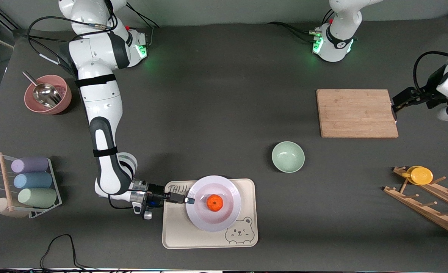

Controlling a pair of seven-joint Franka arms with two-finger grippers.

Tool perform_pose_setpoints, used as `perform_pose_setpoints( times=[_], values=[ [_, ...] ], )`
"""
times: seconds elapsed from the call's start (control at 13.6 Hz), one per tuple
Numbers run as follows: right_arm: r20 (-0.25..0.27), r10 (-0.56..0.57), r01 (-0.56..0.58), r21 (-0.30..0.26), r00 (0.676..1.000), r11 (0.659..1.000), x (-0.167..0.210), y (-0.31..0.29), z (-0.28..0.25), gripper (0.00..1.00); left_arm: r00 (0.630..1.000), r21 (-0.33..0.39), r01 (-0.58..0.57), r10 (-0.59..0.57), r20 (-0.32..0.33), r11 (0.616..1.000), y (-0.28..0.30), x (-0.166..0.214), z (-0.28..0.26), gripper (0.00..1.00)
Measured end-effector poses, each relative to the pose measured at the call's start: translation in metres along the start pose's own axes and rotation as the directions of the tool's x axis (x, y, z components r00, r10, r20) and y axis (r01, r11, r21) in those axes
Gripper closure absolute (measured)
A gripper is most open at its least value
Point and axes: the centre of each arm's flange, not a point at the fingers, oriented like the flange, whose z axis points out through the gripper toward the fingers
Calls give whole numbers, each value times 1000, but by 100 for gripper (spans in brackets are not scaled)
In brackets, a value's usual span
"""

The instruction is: Place orange and plate with both arms

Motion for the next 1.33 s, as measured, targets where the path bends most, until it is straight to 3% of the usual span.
perform_pose_setpoints(
  times=[0.22, 0.52, 0.81, 0.96, 1.33],
  values=[
    [0, 3, -3, 1, 1000, 1000, 0, -1, 0, 33, 1000, 2, -3, 3, 1, 1000, 2, 0, 0, 0],
    [1, 64, -64, 11, 998, 998, 8, -19, 1, 33, 1000, 1, 7, -7, 18, 1000, -4, -2, 1, 0],
    [61, 0, 5, -93, 998, 996, 14, -39, -9, 30, 999, -28, 23, -23, 25, 999, -8, -2, 2, 0],
    [63, -11, 18, -111, 998, 994, 17, -41, -15, 29, 998, -70, 49, -47, 30, 996, -15, -1, 2, 0],
    [76, -51, 64, -179, 996, 982, 29, -45, -42, 26, 998, -82, 54, -52, 19, 995, -17, 1, 1, 0]
  ],
)
